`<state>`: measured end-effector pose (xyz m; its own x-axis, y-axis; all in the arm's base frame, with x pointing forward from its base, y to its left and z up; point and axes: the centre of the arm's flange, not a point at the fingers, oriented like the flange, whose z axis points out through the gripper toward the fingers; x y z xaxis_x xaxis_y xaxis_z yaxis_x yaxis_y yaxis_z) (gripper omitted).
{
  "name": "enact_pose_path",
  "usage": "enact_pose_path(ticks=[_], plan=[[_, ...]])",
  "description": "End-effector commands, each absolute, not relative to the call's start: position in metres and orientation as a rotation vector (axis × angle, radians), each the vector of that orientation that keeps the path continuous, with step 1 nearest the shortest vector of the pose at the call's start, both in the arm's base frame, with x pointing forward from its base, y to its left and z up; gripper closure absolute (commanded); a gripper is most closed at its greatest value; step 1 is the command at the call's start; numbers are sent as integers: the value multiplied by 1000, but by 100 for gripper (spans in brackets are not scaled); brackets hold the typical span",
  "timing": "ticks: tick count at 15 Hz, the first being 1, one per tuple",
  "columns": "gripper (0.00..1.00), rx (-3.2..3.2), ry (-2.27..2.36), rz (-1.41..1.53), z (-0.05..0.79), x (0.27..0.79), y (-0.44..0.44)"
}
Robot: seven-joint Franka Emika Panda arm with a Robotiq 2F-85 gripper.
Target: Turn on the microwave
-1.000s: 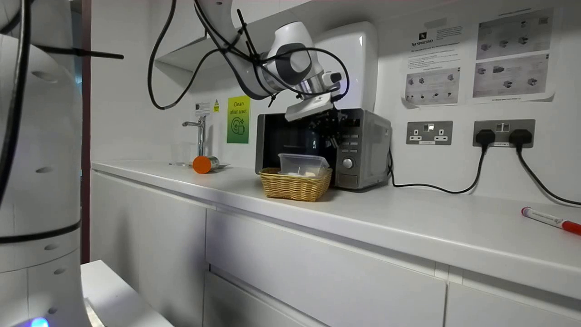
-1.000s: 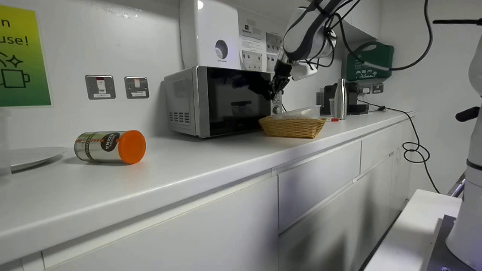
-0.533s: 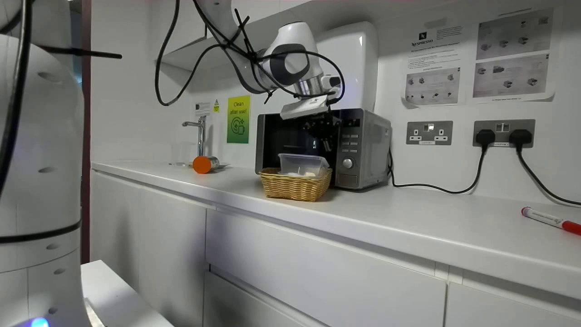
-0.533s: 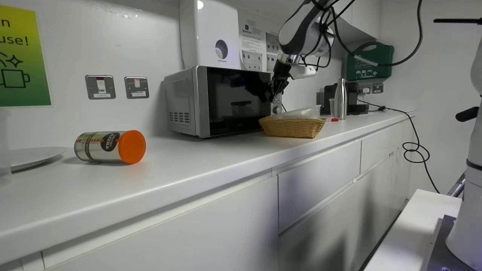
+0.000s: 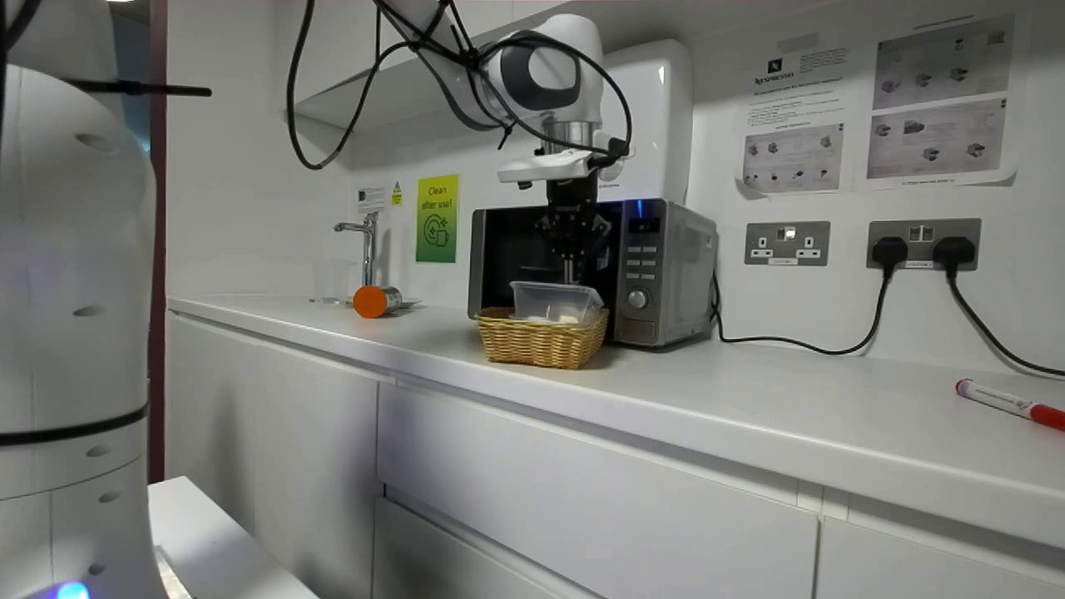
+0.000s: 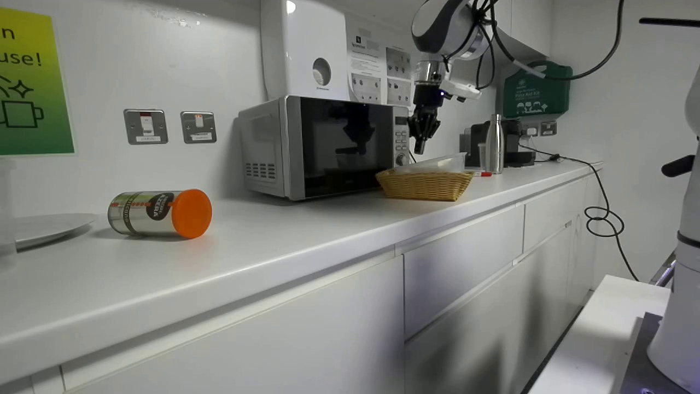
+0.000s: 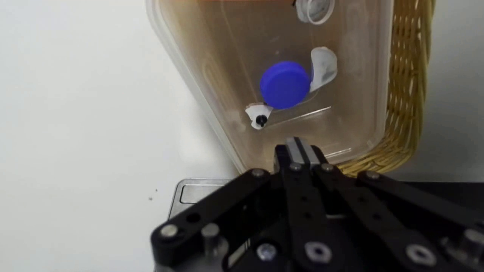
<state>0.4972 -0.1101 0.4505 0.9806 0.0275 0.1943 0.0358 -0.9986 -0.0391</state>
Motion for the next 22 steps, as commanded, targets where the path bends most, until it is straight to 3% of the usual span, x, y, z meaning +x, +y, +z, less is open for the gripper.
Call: enact_pose_path(ticks=[1,11,12,14,22], plan=[[100,-3097,-51,-226,478,485,-114],[100,-3094,-144,6,480,452,-89],[74,-3094,-148,18,477,451,-89],[68,-3082,-148,3,473,450,-87],[8,-3060,-147,-40,469,445,-87]])
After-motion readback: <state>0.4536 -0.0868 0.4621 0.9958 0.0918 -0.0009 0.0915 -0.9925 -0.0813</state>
